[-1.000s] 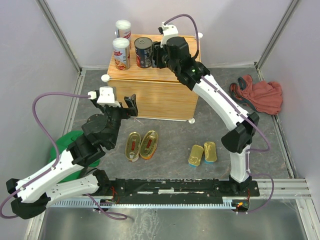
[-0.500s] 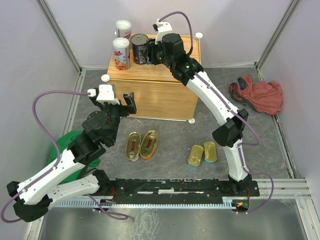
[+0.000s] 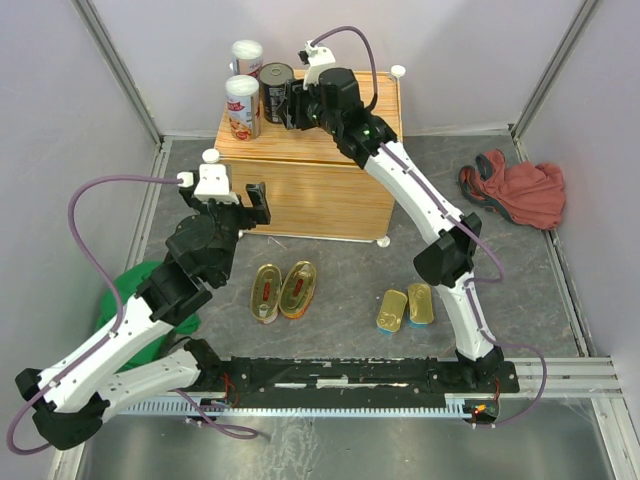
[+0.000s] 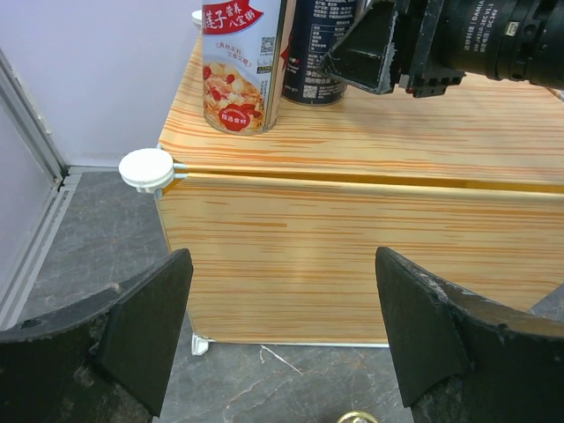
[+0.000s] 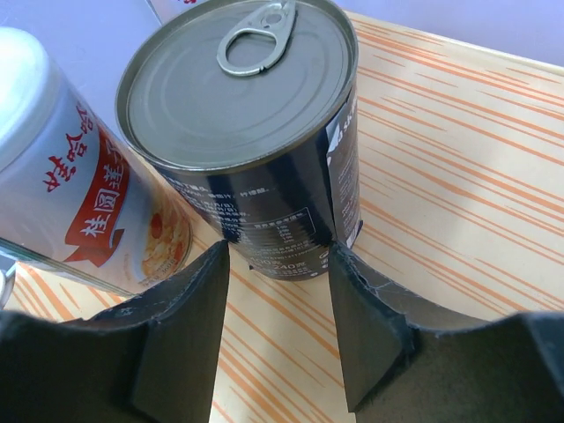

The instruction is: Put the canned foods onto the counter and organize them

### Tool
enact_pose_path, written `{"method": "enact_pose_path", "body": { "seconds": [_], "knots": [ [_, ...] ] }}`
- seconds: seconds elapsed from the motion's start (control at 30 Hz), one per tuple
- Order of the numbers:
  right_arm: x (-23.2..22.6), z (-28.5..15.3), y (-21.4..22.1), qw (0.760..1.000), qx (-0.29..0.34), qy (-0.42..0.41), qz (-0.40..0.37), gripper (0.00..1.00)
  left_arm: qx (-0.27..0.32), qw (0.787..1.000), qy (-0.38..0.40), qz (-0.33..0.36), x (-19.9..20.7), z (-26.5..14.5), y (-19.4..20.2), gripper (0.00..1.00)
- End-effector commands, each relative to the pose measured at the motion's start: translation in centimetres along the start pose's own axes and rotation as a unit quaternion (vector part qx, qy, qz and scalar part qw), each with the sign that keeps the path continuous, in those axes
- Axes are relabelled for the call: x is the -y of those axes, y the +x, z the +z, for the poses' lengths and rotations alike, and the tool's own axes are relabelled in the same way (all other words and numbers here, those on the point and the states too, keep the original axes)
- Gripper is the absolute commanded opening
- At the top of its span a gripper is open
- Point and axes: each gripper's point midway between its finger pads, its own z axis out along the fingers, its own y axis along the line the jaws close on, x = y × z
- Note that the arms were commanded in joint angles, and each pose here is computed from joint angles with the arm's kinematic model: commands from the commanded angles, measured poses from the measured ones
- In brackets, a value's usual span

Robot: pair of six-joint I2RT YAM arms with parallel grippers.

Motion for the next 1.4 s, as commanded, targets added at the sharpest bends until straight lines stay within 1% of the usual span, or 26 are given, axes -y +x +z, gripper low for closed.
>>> {"method": "enact_pose_path", "body": {
  "seconds": [0.0, 0.1, 0.43, 0.9, 1.03, 1.1, 1.2, 1.23, 1.37],
  "knots": [
    [-1.0, 0.4, -2.2, 0.999, 0.039, -0.030, 0.002, 0.56, 0.017, 1.000, 0.004, -0.021, -0.1, 0.1, -2.0, 0.90],
    [-1.3, 0.4, -2.9, 0.998, 0.049, -0.036, 0.001, 0.56, 0.017, 1.000, 0.004, -0.021, -0.1, 0.2, -2.0, 0.90],
    [-1.8, 1.0, -3.1, 0.996, 0.060, -0.062, -0.001, 0.57, 0.015, 1.000, 0.008, -0.020, 0.3, 0.8, -2.2, 0.90],
    [-3.5, 1.8, -2.5, 0.992, 0.062, -0.106, 0.025, 0.57, 0.014, 1.000, -0.001, -0.020, -0.4, 0.5, -2.6, 0.90],
    [-4.0, 1.2, -2.4, 0.992, 0.055, -0.111, 0.021, 0.58, 0.009, 1.000, 0.000, -0.027, -0.2, 0.5, -2.4, 0.90],
    [-3.7, 0.7, -2.3, 0.994, 0.050, -0.098, 0.019, 0.58, 0.003, 0.999, 0.000, -0.032, -0.1, 0.6, -2.1, 0.90],
    [-2.9, -1.0, -3.5, 0.995, 0.061, -0.072, 0.017, 0.59, -0.009, 0.999, 0.001, -0.040, 0.1, 0.5, -1.7, 0.90],
    [-2.5, -1.4, -3.2, 0.996, 0.057, -0.062, 0.018, 0.59, -0.014, 0.999, 0.001, -0.043, 0.2, 0.6, -1.5, 0.90],
    [-2.2, -3.8, -4.3, 0.997, 0.062, -0.046, 0.017, 0.61, -0.042, 0.998, -0.005, -0.049, 0.2, 0.4, -0.1, 0.91]
  ]
}}
